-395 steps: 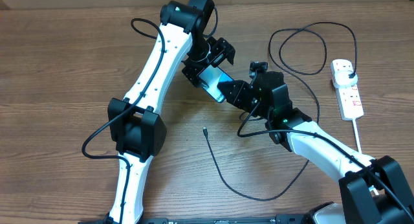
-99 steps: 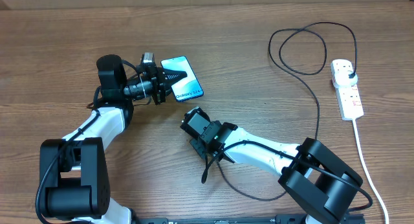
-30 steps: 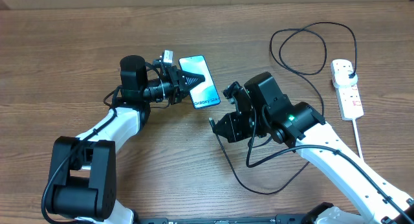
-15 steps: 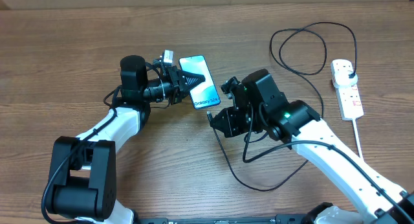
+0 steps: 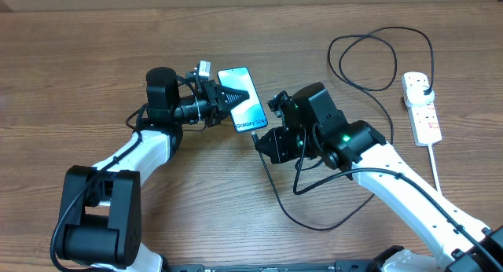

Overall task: Plug charger to phone and switch on socket
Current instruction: 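Align the USB-C plug under the phone's bottom port with the right gripper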

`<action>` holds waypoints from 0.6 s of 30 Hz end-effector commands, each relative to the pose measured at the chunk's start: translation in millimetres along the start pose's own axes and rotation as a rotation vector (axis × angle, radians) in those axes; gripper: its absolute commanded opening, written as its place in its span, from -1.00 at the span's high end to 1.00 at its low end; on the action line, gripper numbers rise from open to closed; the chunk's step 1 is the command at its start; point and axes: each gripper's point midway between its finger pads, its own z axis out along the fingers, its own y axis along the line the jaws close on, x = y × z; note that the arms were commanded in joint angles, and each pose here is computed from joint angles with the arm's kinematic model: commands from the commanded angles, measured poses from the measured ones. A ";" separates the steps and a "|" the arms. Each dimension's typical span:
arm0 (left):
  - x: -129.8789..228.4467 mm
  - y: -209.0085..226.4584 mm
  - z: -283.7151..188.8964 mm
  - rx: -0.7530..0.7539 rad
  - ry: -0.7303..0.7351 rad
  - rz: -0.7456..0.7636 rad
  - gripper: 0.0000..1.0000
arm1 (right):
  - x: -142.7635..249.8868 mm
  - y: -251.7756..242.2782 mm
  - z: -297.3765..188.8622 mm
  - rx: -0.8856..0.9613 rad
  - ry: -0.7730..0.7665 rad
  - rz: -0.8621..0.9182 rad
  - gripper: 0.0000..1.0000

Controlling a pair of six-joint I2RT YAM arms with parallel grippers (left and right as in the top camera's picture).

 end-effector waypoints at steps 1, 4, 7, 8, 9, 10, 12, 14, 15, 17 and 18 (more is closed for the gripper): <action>1.7 -8.8 1.4 0.019 0.016 0.044 0.91 | -1.9 -4.9 1.4 0.020 -0.009 0.006 0.92; 1.7 -8.9 1.4 0.019 0.016 0.045 0.91 | -2.8 -5.0 1.4 0.022 -0.013 0.004 0.92; 1.7 -8.9 1.4 0.019 0.016 0.045 0.91 | -4.5 -4.4 1.5 0.019 -0.019 0.001 0.92; 1.7 -8.8 1.4 0.019 0.016 0.044 0.91 | -5.1 -4.1 1.5 0.018 -0.022 0.000 0.92; 1.7 -8.8 1.4 0.019 0.016 0.044 0.92 | -5.3 -4.0 1.5 0.017 -0.023 0.003 0.92; 1.7 -9.1 1.4 0.019 0.016 0.045 0.91 | -5.4 -4.0 1.5 0.018 -0.023 0.003 0.92; 1.7 -8.8 1.4 0.019 0.015 0.044 0.92 | -5.0 -4.5 2.0 0.018 -0.021 0.004 0.92; 1.7 -8.8 1.4 0.019 0.016 0.044 0.92 | -4.3 -5.9 4.0 0.021 -0.015 0.015 0.92; 1.7 -8.9 1.4 0.019 0.016 0.045 0.92 | -3.7 -7.2 5.7 0.023 -0.010 0.024 0.92; 1.7 -9.1 1.4 0.019 0.016 0.045 0.91 | -1.6 -9.8 10.2 0.024 0.005 0.036 0.92; 1.7 -8.8 1.4 0.019 0.016 0.044 0.91 | -0.8 -10.5 11.7 0.024 0.011 0.039 0.92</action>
